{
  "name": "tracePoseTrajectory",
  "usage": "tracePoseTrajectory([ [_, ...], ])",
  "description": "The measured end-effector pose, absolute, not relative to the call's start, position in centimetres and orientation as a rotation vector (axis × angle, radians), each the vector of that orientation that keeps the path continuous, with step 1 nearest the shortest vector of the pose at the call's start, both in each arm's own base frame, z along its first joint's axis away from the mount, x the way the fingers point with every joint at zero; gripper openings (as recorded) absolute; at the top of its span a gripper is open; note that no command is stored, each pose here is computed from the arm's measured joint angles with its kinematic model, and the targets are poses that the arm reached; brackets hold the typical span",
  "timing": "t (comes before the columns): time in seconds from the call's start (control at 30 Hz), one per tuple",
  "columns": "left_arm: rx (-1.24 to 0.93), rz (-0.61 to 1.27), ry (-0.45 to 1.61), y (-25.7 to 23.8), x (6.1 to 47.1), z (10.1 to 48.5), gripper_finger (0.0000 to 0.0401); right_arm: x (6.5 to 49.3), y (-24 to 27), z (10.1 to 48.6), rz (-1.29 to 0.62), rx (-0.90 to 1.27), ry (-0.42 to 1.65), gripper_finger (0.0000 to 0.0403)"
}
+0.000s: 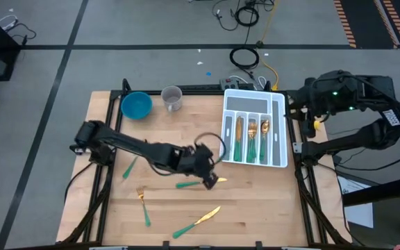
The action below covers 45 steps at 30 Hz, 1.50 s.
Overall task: Sort silverware
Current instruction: Put the green spoon into the white cutlery tray
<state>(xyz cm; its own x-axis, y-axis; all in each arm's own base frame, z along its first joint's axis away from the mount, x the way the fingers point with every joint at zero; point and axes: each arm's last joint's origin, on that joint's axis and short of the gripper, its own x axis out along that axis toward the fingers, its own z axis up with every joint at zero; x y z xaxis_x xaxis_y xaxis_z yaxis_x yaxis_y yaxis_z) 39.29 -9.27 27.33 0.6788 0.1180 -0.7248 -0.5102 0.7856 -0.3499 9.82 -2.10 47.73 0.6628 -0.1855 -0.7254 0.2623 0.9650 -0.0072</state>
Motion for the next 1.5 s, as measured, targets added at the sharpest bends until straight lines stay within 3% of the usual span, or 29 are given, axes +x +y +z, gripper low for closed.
tracePoseTrajectory([
  [0.2,-0.397,0.717,0.274,-8.0,37.3,33.3,0.0007,8.4,-2.0,48.5,-0.349,0.203,0.623,0.0121],
  [0.33,-0.259,0.842,0.022,-7.5,37.8,36.5,0.0007,8.5,-2.0,48.0,-0.360,0.307,0.426,0.0121],
  [0.43,-0.183,0.797,-0.107,-6.9,38.4,38.9,0.0007,9.3,-2.0,46.7,-0.312,0.374,0.293,0.0121],
  [0.57,-0.071,0.574,-0.345,-6.8,38.5,41.9,0.0007,11.3,-2.1,44.2,-0.164,0.324,0.157,0.0121],
  [0.7,-0.083,0.472,-0.599,-6.2,37.6,44.0,0.0007,13.1,-2.0,41.4,-0.024,0.067,0.068,0.0121],
  [0.83,-0.132,0.347,-0.770,-5.6,37.0,45.0,0.0007,15.0,-1.9,39.6,-0.043,-0.187,-0.007,0.0121],
  [0.93,-0.191,0.257,-0.827,-5.1,36.9,45.2,0.0007,16.6,-1.9,38.3,-0.099,-0.373,0.043,0.0121],
  [1.07,-0.213,0.270,-0.834,-4.4,37.1,45.1,0.0007,18.9,-1.8,38.0,-0.184,-0.569,0.075,0.0121],
  [1.23,-0.216,0.286,-0.827,-3.9,37.8,44.4,0.0007,20.1,-1.2,40.7,-0.286,-0.684,0.004,0.0121],
  [1.5,-0.247,0.299,-0.850,-2.6,38.3,44.0,0.0007,19.8,-0.2,45.6,-0.266,-0.717,-0.091,0.0121],
])
